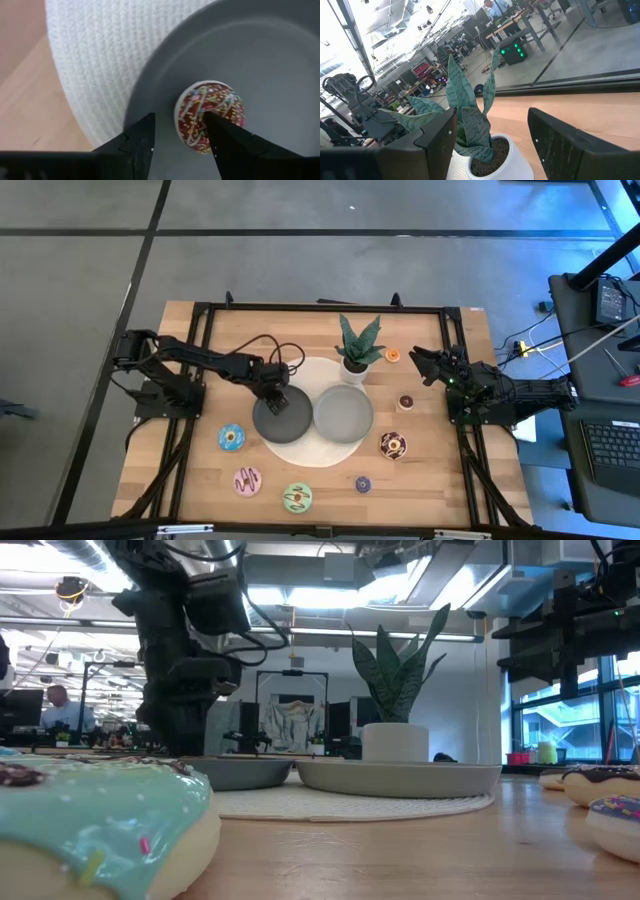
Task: Pick & Place donuts
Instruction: Put the small brown doughnut on the dark gray plate
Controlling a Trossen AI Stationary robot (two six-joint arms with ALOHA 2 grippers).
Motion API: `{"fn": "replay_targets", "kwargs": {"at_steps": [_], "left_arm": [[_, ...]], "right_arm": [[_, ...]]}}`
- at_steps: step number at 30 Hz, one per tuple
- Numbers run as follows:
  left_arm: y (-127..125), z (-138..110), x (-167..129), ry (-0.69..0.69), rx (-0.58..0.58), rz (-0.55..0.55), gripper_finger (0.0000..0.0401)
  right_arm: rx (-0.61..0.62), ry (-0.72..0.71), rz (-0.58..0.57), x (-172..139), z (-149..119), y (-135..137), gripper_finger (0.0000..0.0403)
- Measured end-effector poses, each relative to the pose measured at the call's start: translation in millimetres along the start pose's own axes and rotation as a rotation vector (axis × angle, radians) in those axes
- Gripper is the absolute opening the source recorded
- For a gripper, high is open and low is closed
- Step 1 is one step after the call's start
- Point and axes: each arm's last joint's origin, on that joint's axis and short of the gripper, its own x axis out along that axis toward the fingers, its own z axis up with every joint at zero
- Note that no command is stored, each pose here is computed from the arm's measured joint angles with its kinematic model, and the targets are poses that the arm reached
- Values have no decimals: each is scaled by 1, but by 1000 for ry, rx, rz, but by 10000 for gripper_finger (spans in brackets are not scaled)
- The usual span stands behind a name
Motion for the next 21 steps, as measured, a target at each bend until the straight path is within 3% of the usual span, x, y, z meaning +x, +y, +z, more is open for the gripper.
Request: {"fn": "replay_targets", "kwargs": {"at_steps": [21], "left_arm": [[11,8,0,5,-8,-2,176]], "right_arm": [[-2,0,0,0,0,0,244]]}}
